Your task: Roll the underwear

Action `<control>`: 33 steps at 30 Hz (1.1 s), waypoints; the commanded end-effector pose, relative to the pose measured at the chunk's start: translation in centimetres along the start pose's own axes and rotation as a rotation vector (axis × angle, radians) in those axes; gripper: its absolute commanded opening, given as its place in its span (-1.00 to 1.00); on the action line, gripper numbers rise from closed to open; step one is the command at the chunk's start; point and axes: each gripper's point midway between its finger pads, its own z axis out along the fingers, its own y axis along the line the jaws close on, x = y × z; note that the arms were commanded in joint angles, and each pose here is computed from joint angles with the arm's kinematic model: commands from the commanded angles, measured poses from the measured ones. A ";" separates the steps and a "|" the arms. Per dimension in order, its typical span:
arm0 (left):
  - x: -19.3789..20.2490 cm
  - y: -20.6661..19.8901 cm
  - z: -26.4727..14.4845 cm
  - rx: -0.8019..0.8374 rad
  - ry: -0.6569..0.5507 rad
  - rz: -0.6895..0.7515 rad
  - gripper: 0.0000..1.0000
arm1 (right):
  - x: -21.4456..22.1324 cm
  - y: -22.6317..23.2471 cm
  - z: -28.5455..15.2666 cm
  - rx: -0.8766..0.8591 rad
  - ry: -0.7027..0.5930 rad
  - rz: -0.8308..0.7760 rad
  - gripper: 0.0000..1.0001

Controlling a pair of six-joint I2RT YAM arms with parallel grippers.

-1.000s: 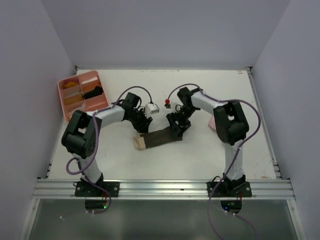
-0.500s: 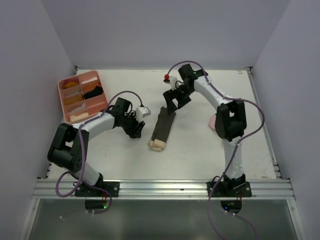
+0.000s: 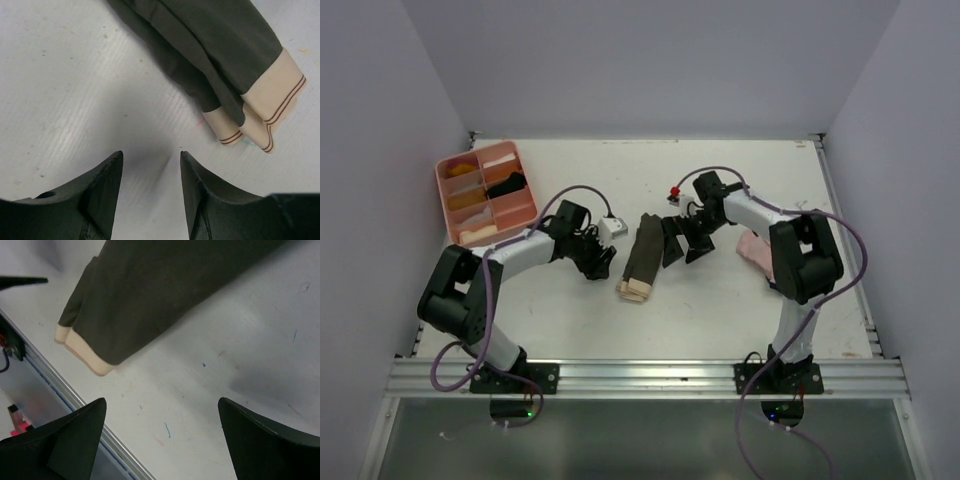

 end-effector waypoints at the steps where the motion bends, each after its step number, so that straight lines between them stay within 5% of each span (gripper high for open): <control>1: -0.3 -1.3 0.8 0.038 -0.031 0.010 0.04 | -3.4 0.6 1.5 -0.069 -0.097 0.046 0.97; 19: -0.9 -7.6 3.2 0.226 0.008 0.129 0.03 | -7.8 0.6 6.1 -0.179 -0.140 0.192 0.97; 25: -1.2 -5.9 1.5 0.124 0.002 0.113 0.05 | -6.7 1.3 3.9 -0.163 -0.138 0.155 0.98; 29: -3.4 -3.2 -3.5 -0.027 -0.129 0.284 0.34 | -5.5 0.8 0.0 -0.135 -0.160 0.102 0.98; 33: -5.9 -2.1 -8.7 -0.194 -0.247 0.577 1.00 | -4.1 1.4 -3.0 -0.094 -0.143 -0.020 0.97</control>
